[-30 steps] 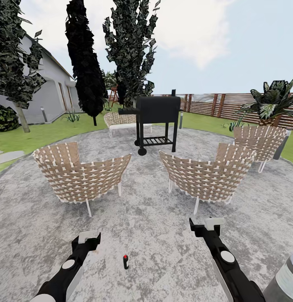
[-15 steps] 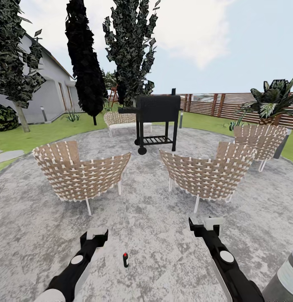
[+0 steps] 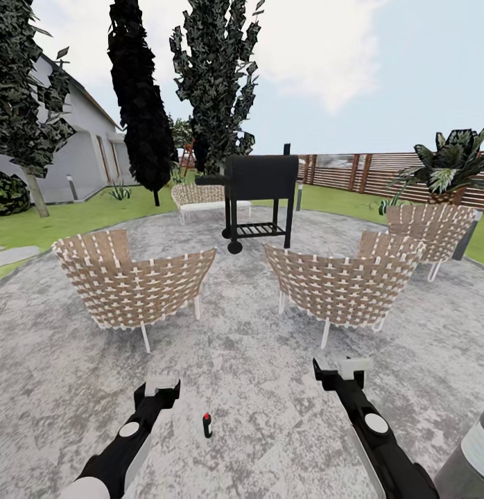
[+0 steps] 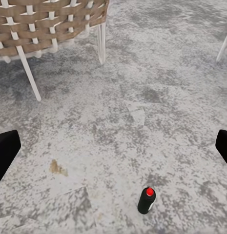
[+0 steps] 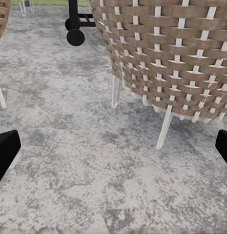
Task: In the garden, pick up the pesticide atomizer on the floor and spray pesticide onto both trees until each tree trunk is fully covered.
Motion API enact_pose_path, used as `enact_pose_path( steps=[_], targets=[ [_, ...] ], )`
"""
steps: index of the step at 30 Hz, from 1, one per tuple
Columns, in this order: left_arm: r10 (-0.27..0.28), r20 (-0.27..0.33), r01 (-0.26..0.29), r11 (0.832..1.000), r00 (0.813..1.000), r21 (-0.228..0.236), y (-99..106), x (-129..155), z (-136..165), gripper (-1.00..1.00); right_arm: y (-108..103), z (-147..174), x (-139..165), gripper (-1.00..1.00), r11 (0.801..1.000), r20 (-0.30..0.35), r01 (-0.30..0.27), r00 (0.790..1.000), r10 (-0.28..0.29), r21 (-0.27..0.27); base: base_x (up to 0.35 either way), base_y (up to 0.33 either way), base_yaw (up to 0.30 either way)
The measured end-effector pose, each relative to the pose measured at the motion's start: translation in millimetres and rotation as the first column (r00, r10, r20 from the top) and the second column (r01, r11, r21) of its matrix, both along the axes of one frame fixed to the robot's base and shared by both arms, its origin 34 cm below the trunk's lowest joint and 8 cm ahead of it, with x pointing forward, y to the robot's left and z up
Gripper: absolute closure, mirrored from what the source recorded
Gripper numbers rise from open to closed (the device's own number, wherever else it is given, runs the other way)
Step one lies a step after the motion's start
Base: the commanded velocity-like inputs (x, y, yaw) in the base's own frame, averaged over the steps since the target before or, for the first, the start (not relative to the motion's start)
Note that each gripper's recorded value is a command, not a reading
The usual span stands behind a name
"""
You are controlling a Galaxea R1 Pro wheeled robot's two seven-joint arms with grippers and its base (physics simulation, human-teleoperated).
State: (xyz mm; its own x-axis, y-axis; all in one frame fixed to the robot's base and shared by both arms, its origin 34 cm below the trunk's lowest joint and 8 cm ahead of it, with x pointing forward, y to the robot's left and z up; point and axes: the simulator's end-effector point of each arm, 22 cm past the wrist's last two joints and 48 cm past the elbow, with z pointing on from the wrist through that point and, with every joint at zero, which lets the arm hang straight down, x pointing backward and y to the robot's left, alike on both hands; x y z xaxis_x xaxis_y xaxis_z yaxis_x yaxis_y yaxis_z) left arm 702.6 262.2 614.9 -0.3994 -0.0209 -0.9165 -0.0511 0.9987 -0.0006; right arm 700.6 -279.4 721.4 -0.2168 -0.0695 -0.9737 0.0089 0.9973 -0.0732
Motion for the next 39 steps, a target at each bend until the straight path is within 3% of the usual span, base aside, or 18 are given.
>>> enact_pose_path(
  steps=[17,39],
  targets=[
    [0.001,0.001,-0.001,1.0,1.0,0.001,1,-4,-33,-1.0,3,-34,-5,-1.0,1.0,0.001,-0.002,1.0,0.001,0.005,0.0,0.0,0.0],
    [0.001,0.004,-0.001,1.0,1.0,0.004,3,-4,-32,-1.0,0,-34,-5,-1.0,1.0,0.0,0.0,1.0,0.0,0.002,0.096,-0.074,0.0]
  ],
)
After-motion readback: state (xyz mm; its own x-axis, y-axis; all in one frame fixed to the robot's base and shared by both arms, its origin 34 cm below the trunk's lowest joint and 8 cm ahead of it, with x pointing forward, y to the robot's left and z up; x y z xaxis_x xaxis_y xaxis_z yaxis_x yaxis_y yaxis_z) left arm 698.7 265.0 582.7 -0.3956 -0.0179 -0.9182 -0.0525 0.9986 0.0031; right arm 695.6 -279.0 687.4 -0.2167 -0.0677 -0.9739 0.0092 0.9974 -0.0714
